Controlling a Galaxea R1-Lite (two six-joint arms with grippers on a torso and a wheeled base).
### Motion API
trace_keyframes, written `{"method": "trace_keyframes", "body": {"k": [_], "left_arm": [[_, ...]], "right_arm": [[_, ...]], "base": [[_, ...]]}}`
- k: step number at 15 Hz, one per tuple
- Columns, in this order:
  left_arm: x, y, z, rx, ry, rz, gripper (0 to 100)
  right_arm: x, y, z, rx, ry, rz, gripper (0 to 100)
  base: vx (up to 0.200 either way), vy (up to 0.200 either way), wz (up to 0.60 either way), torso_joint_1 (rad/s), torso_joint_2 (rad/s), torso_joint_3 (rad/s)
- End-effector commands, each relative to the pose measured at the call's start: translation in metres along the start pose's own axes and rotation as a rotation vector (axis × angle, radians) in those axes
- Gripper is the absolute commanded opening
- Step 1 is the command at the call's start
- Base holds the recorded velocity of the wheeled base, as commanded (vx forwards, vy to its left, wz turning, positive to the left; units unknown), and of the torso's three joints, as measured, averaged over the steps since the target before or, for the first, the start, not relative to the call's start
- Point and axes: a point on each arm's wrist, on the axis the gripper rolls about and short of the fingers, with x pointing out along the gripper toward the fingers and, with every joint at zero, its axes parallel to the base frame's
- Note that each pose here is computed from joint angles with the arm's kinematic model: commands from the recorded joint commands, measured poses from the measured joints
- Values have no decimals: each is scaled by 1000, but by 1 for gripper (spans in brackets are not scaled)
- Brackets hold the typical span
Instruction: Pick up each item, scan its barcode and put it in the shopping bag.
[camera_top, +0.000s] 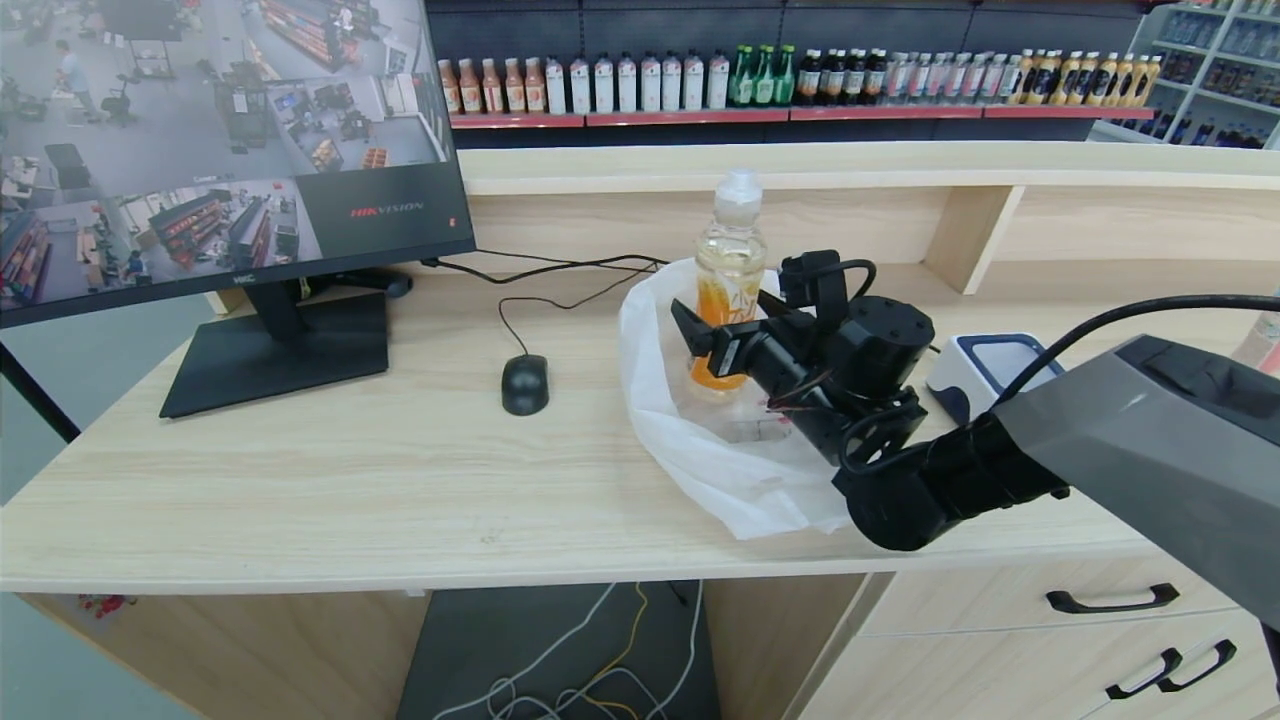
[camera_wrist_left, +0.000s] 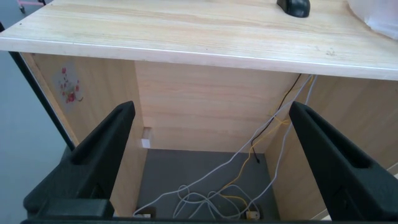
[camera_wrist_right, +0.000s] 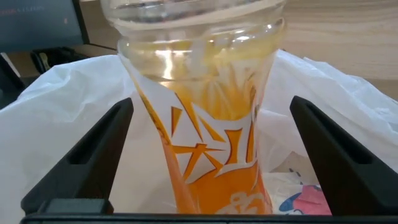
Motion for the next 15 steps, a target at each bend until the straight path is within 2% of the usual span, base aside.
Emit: {"method": "trace_keyframes", "body": {"k": [1, 5, 9, 15], "left_arm": [[0, 0, 0, -1, 1, 1, 100], [0, 0, 0, -1, 1, 1, 100], [0, 0, 0, 1, 1, 1, 100], [0, 0, 0, 1, 1, 1, 100]], "right_arm": [[-6, 2, 8, 0, -1, 8, 100], [-29, 3, 17, 8, 39, 12, 100], [-47, 3, 37, 19, -7, 11, 100], [-115, 5, 68, 4, -93, 30, 100]], "base": [[0, 0, 0, 0, 0, 0], [0, 0, 0, 0, 0, 0], [0, 0, 0, 0, 0, 0], [0, 0, 0, 0, 0, 0]]}}
